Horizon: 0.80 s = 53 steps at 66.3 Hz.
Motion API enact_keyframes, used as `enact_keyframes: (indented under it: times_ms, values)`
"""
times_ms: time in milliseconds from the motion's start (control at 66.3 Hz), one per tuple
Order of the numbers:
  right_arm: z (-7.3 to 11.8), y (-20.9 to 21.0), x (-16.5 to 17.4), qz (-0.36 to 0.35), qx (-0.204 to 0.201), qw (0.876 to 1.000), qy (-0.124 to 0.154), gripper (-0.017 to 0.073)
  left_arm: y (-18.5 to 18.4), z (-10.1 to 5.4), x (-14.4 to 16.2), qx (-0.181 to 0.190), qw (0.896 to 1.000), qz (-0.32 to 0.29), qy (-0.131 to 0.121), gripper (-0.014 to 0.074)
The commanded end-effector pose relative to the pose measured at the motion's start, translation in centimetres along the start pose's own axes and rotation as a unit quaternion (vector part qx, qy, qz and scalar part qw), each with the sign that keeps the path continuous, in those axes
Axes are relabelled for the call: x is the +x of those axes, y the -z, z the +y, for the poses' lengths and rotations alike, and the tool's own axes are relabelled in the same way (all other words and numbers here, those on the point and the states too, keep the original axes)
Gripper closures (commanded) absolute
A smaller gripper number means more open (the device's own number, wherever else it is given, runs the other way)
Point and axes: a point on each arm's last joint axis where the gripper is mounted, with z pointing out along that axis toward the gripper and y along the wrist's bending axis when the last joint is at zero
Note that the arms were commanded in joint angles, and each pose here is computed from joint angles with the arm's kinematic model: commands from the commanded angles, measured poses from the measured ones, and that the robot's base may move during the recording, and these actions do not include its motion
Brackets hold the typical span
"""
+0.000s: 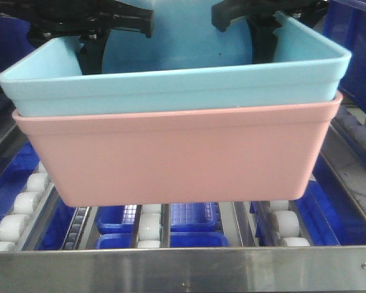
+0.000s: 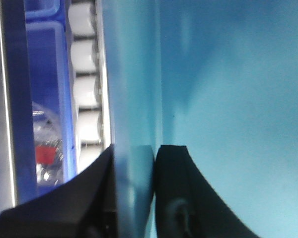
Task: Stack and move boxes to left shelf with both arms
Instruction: 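Lower the stacked bins with both grippers onto the roller shelf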
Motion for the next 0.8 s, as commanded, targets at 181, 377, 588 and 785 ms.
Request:
enact_keyframes:
  times_ms: [181,377,588,785]
  values:
    - [0.2,3.9,-4.1,-0.176,-0.086,0.979,-0.061,0.0503,4.0,0.3,-4.4,0.126,0.977,-0.167,0.048,0.0596]
    - [0.5,2.6,-5.8,-0.181,-0.084,0.978,-0.056,0.0503,3.1,1.8,-5.5,0.118,0.974,-0.183,0.064,0.0596]
    - [1.3,-0.8,-6.3,-0.162,-0.079,0.982,-0.048,0.0503,0.3,2.1,-5.9,0.106,0.977,-0.175,0.066,0.0596]
    - [1.8,-3.7,-5.9,-0.126,-0.069,0.989,-0.038,0.0503,-2.6,1.8,-5.5,0.091,0.984,-0.144,0.062,0.0596]
